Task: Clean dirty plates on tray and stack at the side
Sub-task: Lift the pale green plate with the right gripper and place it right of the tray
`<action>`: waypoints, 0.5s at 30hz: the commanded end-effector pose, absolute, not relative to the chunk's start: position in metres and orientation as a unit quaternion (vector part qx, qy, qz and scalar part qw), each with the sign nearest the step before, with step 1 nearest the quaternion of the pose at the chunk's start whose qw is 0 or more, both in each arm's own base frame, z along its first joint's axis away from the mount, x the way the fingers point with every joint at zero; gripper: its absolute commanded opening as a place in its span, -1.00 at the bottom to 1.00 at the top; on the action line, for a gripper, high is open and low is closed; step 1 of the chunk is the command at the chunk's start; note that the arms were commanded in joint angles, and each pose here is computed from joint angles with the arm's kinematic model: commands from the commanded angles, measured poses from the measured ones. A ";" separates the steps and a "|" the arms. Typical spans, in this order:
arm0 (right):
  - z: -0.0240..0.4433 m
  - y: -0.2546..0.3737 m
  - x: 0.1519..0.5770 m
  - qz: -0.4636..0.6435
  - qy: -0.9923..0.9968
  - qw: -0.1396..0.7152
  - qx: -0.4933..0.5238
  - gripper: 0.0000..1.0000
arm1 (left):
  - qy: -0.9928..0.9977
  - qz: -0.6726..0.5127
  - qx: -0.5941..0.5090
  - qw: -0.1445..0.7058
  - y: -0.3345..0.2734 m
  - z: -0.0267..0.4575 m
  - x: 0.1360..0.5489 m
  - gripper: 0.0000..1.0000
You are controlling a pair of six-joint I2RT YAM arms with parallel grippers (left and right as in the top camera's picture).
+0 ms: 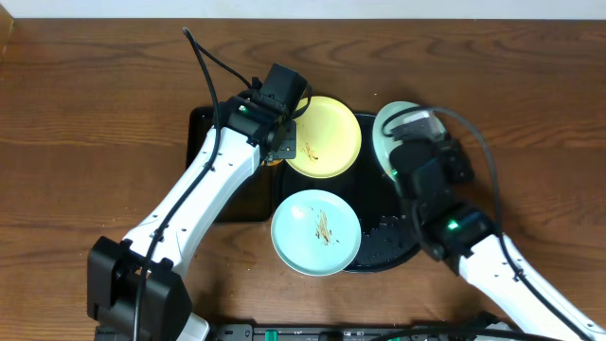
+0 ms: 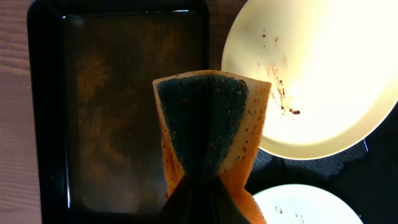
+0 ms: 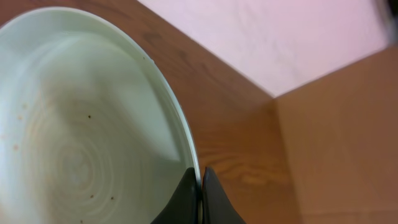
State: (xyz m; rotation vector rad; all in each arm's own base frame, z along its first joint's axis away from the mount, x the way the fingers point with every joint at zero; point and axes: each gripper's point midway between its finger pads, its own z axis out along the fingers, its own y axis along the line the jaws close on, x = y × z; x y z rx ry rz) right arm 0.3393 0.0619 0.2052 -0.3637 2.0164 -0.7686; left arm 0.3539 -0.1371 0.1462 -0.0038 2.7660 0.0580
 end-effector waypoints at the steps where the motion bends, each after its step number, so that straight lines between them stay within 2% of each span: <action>1: 0.211 0.037 0.350 -0.252 0.839 0.480 -0.048 -0.98 | 0.980 0.025 -0.009 0.198 -0.132 0.155 0.354 -0.86; 8: 0.186 -0.026 0.356 -0.171 0.873 0.448 0.082 -0.98 | 0.980 0.026 -0.008 0.197 -0.132 0.155 0.353 -0.85; 11: 0.173 -0.068 0.350 -0.125 0.877 0.430 0.175 -0.98 | 0.980 0.026 -0.008 0.197 -0.132 0.155 0.353 -0.85; 14: 0.165 -0.102 0.342 -0.115 0.869 0.415 0.244 -0.98 | 0.980 0.026 -0.008 0.197 -0.132 0.155 0.353 -0.85; 15: 0.157 -0.127 0.333 -0.118 0.859 0.402 0.295 -0.98 | 0.980 0.026 -0.008 0.197 -0.132 0.155 0.353 -0.85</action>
